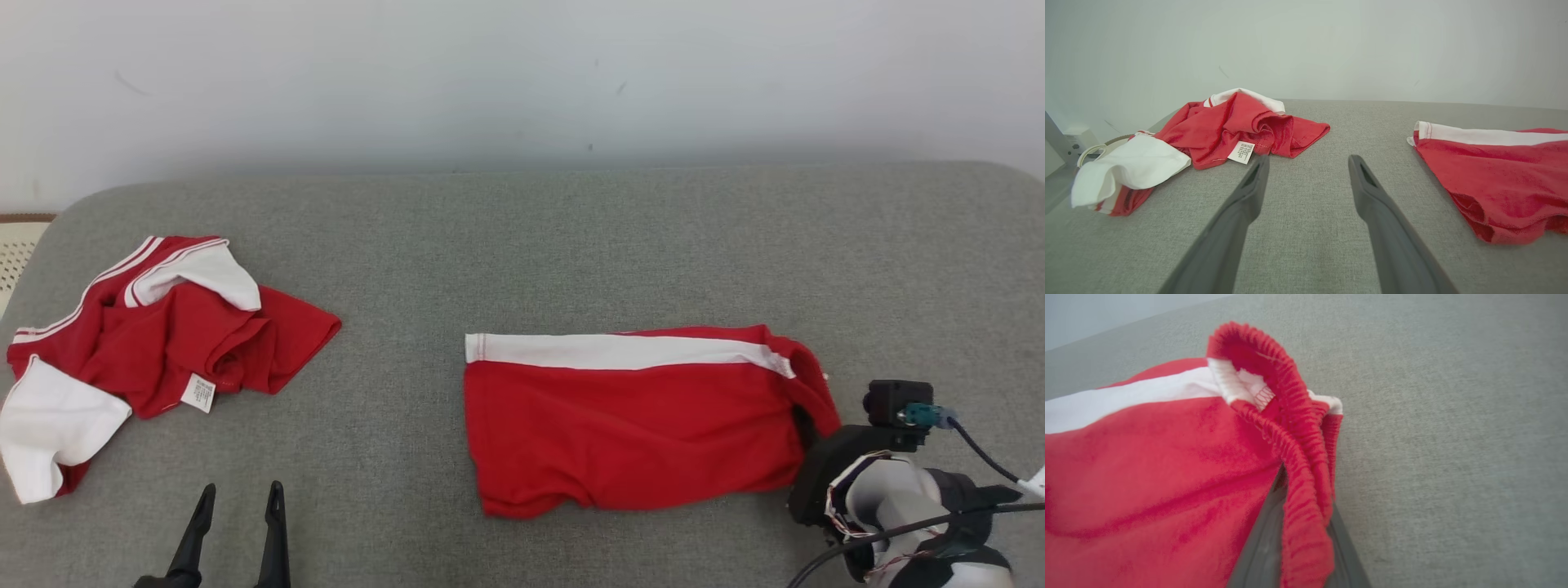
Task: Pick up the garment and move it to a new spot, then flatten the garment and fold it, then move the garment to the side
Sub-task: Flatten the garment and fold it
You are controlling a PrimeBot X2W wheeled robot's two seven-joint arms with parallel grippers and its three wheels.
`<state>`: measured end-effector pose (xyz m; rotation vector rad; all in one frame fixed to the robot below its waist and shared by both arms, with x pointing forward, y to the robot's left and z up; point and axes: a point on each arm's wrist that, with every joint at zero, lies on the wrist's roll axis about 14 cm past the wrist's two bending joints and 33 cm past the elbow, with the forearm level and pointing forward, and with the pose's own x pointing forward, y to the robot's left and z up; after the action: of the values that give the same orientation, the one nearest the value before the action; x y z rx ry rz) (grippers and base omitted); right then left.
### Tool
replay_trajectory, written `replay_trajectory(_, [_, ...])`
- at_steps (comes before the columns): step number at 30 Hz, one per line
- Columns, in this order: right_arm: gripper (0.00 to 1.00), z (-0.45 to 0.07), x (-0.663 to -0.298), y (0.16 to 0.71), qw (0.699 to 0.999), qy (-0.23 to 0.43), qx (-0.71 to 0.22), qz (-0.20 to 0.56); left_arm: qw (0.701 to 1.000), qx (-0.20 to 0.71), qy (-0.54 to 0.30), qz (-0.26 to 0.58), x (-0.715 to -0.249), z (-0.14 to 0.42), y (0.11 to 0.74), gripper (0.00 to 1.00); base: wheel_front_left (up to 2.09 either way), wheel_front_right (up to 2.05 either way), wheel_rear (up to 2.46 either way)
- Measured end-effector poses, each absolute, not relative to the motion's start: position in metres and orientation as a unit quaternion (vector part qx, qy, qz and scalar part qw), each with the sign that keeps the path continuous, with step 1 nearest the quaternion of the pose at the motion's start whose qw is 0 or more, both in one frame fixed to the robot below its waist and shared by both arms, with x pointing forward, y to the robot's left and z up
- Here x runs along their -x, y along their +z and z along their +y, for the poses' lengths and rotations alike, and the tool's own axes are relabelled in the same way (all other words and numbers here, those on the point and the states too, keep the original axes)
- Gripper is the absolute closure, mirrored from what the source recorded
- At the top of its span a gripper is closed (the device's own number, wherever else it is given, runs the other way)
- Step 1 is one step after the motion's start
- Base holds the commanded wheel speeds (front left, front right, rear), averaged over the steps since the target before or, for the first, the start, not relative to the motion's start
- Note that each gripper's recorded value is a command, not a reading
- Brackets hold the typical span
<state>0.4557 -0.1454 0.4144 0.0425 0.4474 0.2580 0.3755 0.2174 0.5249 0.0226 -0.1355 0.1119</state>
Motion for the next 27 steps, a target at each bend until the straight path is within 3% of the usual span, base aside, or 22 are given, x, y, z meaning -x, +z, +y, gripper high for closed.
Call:
replay_trajectory(10, [1.0,-0.217,-0.45,0.446,0.979,0.074,-0.009,0.19,0.997,-0.004,0.031,-0.077,-0.378,0.2,0.531,0.0,0.0,0.0,0.0])
replay_trajectory(27, [1.0,-0.12,-0.44,0.503,0.952,0.231,-0.128,0.152,0.997,0.005,0.027,-0.077,-0.378,0.196,0.53,0.0,0.0,0.0,0.0])
